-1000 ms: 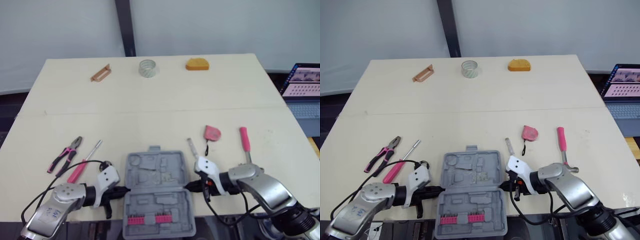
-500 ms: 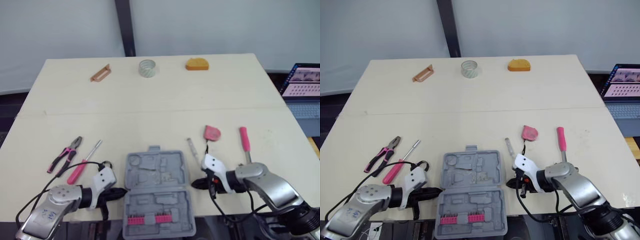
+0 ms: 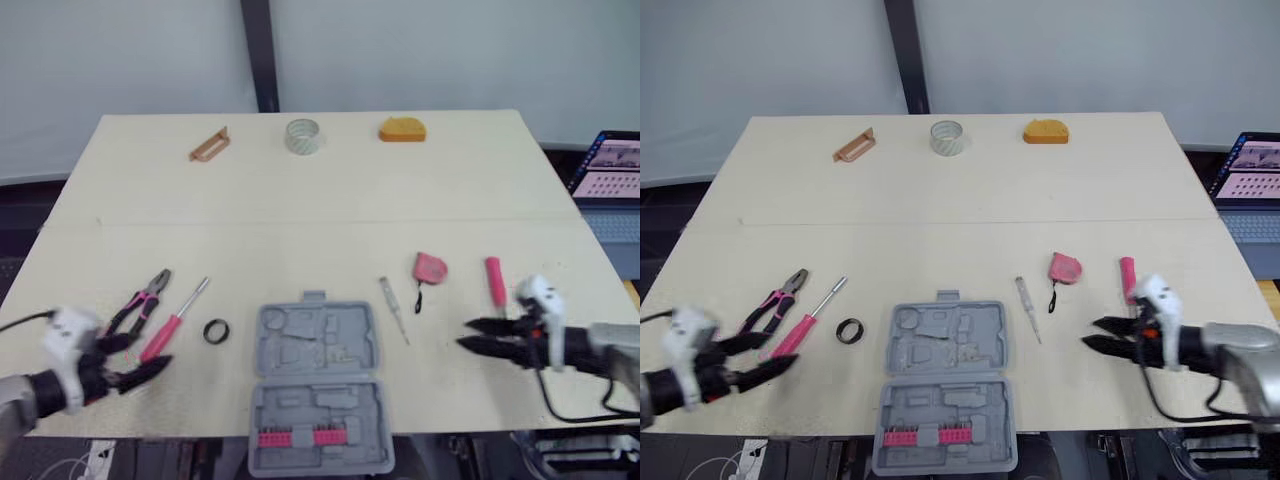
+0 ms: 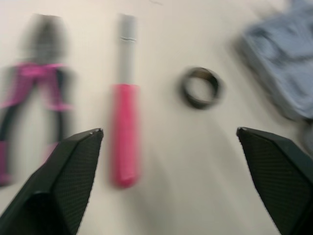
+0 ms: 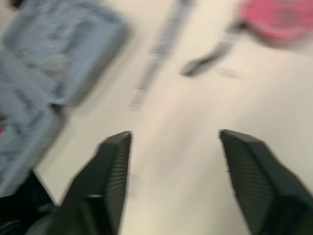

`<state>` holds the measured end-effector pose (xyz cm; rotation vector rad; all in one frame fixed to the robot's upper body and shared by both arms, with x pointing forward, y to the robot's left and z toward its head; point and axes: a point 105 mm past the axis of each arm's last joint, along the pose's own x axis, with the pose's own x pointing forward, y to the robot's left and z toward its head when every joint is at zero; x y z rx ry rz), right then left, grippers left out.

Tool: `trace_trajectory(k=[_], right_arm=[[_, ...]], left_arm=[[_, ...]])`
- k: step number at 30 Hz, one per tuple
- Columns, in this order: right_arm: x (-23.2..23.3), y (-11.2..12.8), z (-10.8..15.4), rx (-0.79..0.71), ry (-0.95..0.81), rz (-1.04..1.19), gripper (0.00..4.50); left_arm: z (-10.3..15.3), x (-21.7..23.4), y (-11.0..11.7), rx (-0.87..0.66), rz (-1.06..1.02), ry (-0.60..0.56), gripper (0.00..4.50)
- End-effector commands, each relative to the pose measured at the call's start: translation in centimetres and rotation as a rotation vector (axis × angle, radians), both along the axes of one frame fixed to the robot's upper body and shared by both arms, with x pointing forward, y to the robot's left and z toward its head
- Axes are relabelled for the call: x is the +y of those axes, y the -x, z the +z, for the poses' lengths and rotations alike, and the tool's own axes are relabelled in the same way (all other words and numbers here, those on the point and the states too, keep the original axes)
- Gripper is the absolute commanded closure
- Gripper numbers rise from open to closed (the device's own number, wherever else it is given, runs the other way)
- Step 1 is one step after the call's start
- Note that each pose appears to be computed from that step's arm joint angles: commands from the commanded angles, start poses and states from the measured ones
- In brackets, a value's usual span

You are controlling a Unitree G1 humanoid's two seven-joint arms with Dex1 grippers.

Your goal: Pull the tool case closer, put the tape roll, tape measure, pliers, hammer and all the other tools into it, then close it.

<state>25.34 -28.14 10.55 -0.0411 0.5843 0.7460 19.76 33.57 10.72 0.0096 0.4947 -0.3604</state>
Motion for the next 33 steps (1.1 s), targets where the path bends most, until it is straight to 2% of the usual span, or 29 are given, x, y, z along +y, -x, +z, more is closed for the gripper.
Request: trace_trajectory(k=[1,4,12,25,28,33], right_arm=[[-3.6,-0.9,1.0,-0.087,0.036,-0.121,0.08],[-6.2,-1.7,1.2,-0.135,0.074,-0.211,0.08],[-10.1,-1.5,0.3,-0.136,0.161,-0.291,0.08],[-9.4,-2.2,1.1,-0.165,0.131,-0.235,0.08],[-5.4,-2.7,2.2,-0.175,0.056,-0.076,0.08],[6.1,-2.9,5.3,-0.225,-0.034,0.319,0.08]], left_arm=[[0.2,3.8,1.2,-0.029,0.139,-0.037,0.00],[-0.2,6.6,2.0,-0.032,0.239,-0.127,0.00],[-0.6,10.9,3.4,-0.051,0.391,-0.212,0.00],[-1.2,9.7,2.5,-0.013,0.280,-0.240,0.00],[-1.0,6.5,0.9,0.002,0.071,-0.292,0.00],[0.5,0.2,-2.3,-0.058,-0.268,-0.277,0.00]])
